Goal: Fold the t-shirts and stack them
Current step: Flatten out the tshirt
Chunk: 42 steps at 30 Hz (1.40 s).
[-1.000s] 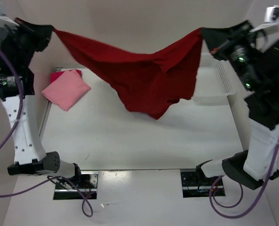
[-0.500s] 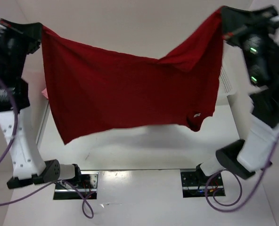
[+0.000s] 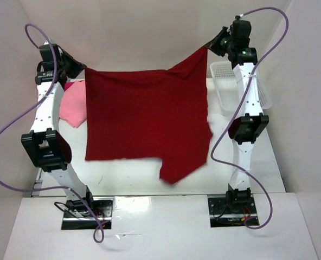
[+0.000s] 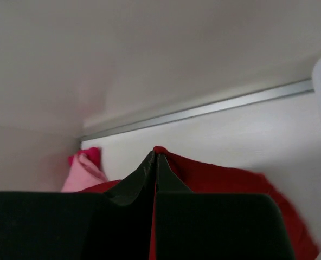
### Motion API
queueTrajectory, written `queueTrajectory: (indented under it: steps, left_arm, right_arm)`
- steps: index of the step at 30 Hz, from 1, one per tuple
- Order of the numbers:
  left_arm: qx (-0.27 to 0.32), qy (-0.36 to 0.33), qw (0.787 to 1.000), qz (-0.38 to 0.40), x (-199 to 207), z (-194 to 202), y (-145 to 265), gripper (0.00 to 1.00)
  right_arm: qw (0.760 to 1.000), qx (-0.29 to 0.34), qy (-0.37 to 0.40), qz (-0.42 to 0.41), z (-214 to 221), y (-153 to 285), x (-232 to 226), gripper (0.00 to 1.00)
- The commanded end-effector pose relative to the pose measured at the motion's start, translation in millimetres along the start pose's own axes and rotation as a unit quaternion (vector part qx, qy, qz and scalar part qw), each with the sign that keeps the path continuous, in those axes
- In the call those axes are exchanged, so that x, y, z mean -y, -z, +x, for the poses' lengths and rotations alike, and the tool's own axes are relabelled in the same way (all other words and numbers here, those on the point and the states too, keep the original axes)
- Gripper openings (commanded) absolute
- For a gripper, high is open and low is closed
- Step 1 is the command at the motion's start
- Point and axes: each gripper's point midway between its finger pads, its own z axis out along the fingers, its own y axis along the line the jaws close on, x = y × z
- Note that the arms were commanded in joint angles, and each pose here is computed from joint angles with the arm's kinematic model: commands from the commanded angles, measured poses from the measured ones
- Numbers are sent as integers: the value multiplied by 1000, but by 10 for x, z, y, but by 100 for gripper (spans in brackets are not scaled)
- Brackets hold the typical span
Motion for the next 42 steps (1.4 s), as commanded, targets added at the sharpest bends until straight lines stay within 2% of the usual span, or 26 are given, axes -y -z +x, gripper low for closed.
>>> queueTrajectory:
  steps: [1, 6, 9, 11, 13, 14, 15, 17, 18, 19, 20, 21, 22, 23, 24, 25, 26, 27, 28, 30, 31, 34, 39, 41, 42]
  left_arm:
    - [83, -7, 991, 105, 702, -606, 289, 3]
    - [157, -16, 973, 167, 1207, -1172, 822, 3]
    - [168, -12, 971, 170, 1194, -1285, 926, 3]
    - [169, -12, 971, 170, 1186, -1275, 931, 3]
    - [148, -9, 976, 163, 1067, -1122, 839, 3]
    - [143, -8, 977, 159, 1018, -1076, 808, 3]
    - [141, -13, 978, 155, 969, -1033, 783, 3]
    - [142, -17, 979, 148, 890, -962, 810, 3]
    - [117, -9, 985, 125, 661, -753, 646, 3]
    - [119, -15, 985, 125, 625, -701, 691, 3]
    - [107, -10, 988, 114, 501, -576, 635, 3]
    - [66, 1, 994, 83, 183, -243, 462, 3]
    - [60, -1, 995, 78, 99, -140, 490, 3]
    - [48, 3, 997, 67, -35, 5, 460, 3]
    - [15, 14, 999, 37, -339, 344, 421, 3]
    - [0, 13, 1000, 24, -486, 510, 424, 3]
    - [-18, 20, 1000, 1, -669, 701, 428, 3]
    - [-32, 24, 999, -11, -787, 860, 491, 3]
    - [-74, 37, 996, -41, -1104, 1262, 496, 5]
    - [-102, 55, 991, -62, -1354, 1564, 592, 5]
    - [-134, 71, 984, -90, -1619, 1859, 665, 5]
    - [-162, 73, 977, -121, -1862, 2118, 853, 5]
    - [-199, 70, 964, -161, -2044, 2334, 1224, 7]
    - [-212, 70, 960, -168, -2058, 2407, 1337, 7]
    - [-221, 75, 960, -157, -2001, 2434, 1381, 7]
  right_arm:
    - [972, 149, 16, -180, -995, 1168, -1321, 0]
    - [946, 222, 18, -236, -1441, 1999, -1677, 0]
    - [943, 221, 17, -248, -1490, 2242, -1704, 0]
    - [945, 206, 18, -252, -1425, 2240, -1710, 0]
    - [961, 160, 12, -227, -1218, 2067, -1545, 0]
    - [967, 143, 9, -211, -1131, 1975, -1446, 0]
    - [980, 100, 2, -172, -885, 1663, -1149, 0]
    - [985, 79, 7, -152, -678, 1701, -1007, 0]
    - [994, 26, -16, -105, -247, 1393, -573, 0]
    - [994, 37, -7, -102, -200, 1581, -568, 0]
    - [996, 25, -8, -86, -44, 1556, -425, 0]
    - [999, -21, -15, -45, 371, 1400, -49, 0]
    - [999, -33, -15, -36, 518, 1496, 23, 0]
    - [996, -80, -31, -3, 943, 1458, 337, 0]
    - [995, -96, -38, 8, 1124, 1498, 449, 0]
    - [994, -101, -39, 5, 1232, 1639, 450, 0]
    - [989, -139, -51, 31, 1596, 1689, 688, 0]
    - [986, -153, -58, 42, 1743, 1760, 765, 0]
    - [979, -181, -65, 60, 2019, 1912, 907, 0]
    - [971, -212, -78, 83, 2300, 2054, 1054, 0]
    - [961, -240, -91, 103, 2553, 2192, 1180, 0]
    - [943, -282, -123, 125, 2899, 2411, 1288, 0]
    - [912, -339, -153, 173, 3298, 2844, 1413, 0]
    - [904, -357, -142, 185, 3378, 2957, 1384, 0]
    - [907, -348, -134, 195, 3295, 2959, 1386, 0]
